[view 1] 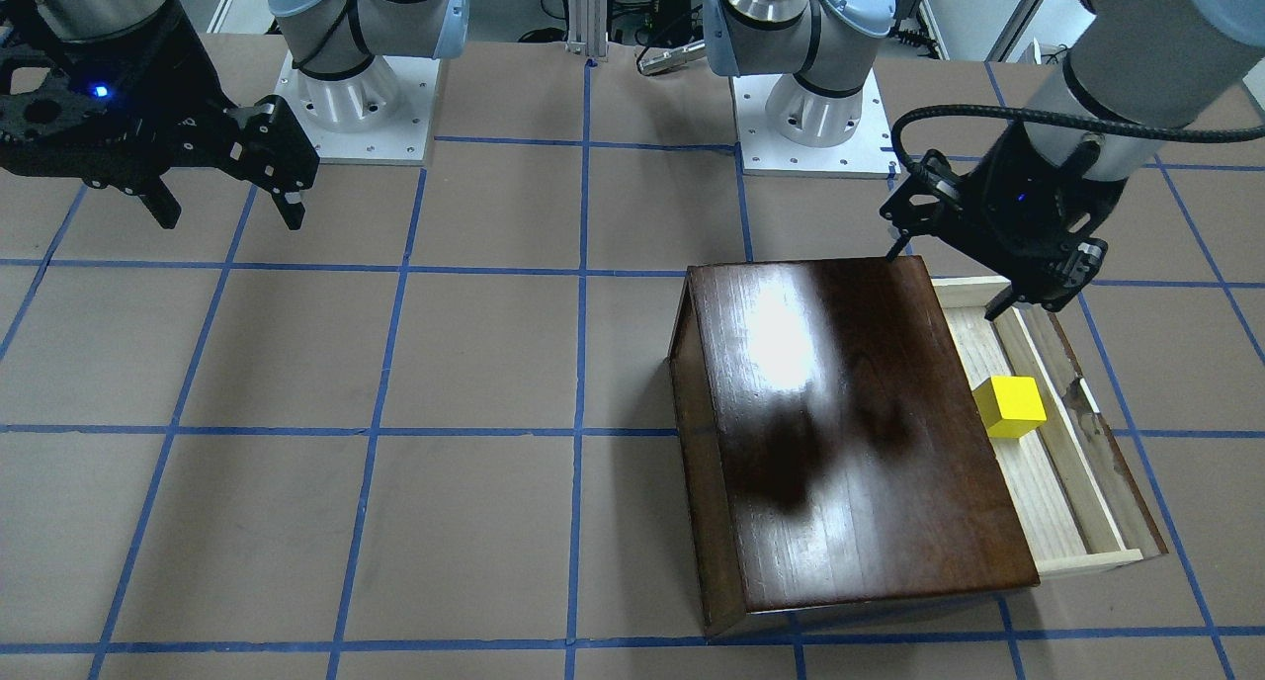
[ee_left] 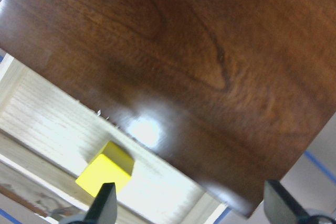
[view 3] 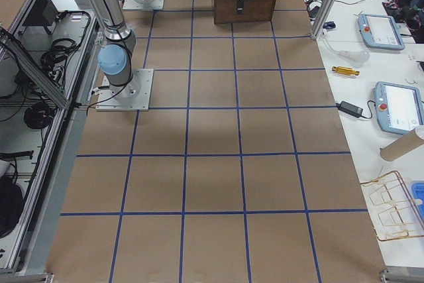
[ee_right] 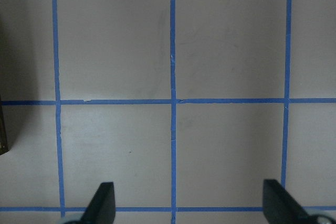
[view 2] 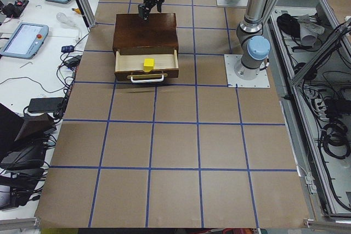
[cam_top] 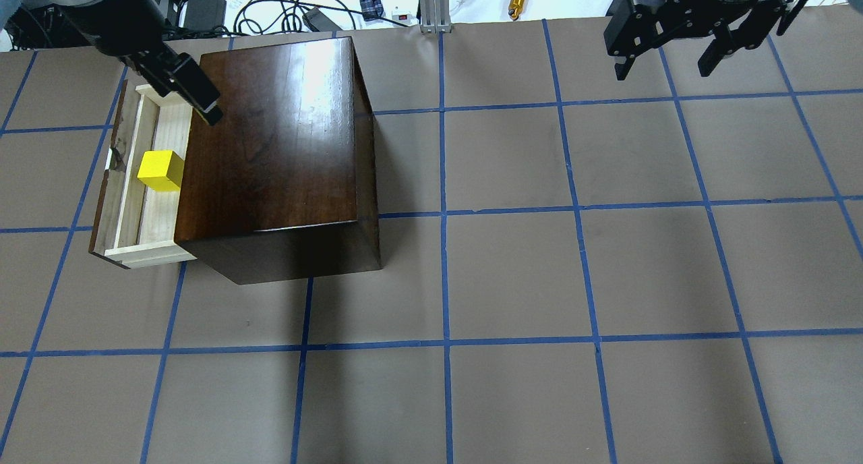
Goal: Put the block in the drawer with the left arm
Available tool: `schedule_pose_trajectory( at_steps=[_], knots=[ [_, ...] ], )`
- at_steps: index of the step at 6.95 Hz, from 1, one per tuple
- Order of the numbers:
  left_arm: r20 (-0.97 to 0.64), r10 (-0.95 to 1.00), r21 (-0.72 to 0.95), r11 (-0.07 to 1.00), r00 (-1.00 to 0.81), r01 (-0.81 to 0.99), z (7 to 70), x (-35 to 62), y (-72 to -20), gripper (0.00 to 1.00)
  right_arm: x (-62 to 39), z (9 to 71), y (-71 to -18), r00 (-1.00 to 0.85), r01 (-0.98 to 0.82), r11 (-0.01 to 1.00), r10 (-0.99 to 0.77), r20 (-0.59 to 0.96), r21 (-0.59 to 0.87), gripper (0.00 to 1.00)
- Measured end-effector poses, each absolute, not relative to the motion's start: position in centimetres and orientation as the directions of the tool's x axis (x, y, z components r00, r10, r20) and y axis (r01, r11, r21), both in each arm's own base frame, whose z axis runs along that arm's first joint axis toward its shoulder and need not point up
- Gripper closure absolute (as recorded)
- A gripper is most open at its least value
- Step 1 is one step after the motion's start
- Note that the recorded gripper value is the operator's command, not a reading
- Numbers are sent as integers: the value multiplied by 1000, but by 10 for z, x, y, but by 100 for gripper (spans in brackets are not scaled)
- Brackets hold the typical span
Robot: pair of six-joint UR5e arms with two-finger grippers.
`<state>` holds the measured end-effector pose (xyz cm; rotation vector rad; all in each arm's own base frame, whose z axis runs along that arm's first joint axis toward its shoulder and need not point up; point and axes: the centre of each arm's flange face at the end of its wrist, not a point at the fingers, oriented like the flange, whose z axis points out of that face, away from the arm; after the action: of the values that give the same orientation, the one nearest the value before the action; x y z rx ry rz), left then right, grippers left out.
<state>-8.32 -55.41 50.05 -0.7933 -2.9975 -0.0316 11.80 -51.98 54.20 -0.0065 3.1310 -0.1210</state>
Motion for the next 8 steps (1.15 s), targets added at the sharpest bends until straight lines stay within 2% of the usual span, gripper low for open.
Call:
schedule_pose_trajectory(
  at_steps=[3,8],
  knots=[
    [38,189,20,982,-981,190,500,-111,-525,0,117,542,-520,-1000,-3,997,-4,-8,-77,0],
    [35,-53,-104,993,-998,-56,496,-117,-518,0,118,541,-520,-1000,-4,997,-5,-7,-76,0]
  ],
)
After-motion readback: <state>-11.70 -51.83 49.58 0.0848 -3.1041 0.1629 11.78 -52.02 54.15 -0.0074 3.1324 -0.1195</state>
